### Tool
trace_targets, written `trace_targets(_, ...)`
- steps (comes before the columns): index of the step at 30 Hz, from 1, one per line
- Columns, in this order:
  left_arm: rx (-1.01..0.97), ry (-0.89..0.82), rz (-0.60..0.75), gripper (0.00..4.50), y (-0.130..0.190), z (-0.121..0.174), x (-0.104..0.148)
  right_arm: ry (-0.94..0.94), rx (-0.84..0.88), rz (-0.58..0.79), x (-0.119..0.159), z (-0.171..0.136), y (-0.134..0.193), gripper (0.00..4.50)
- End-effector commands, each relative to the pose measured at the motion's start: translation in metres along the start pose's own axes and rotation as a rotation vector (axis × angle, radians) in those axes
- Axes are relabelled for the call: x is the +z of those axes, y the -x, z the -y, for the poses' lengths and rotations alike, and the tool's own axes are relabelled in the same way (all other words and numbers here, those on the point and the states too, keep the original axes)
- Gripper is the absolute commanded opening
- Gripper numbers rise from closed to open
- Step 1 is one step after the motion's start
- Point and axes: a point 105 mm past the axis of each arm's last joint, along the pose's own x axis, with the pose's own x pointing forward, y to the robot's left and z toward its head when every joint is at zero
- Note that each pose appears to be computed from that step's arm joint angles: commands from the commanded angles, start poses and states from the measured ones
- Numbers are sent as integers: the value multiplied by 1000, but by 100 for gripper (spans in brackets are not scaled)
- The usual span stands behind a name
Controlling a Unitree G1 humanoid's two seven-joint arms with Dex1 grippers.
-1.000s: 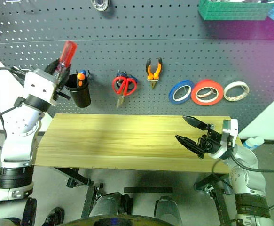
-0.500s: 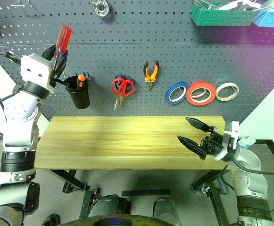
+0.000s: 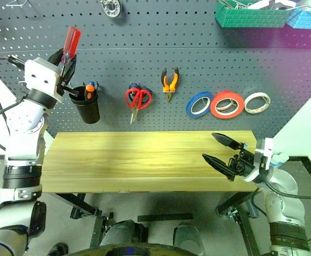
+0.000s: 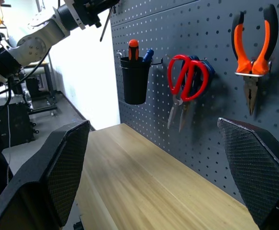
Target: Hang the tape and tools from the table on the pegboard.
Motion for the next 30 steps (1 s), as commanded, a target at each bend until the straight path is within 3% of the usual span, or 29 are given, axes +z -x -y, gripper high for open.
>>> trace_targets(1,13,-24,73,84,-9,-6,18,45,-7,15,10,2,2,450)
trace_targets(13,2,-23,89,84,-14,-4,20,51,-15,8,9,3,6,450)
trace_targets(20,-10,26,130,84,-32,-7,19,48,-10,-2,9,1,8,450)
trace_targets(30,43,172,120,84,-37,-14,-5,43,-15,-33,13,-6,18,450)
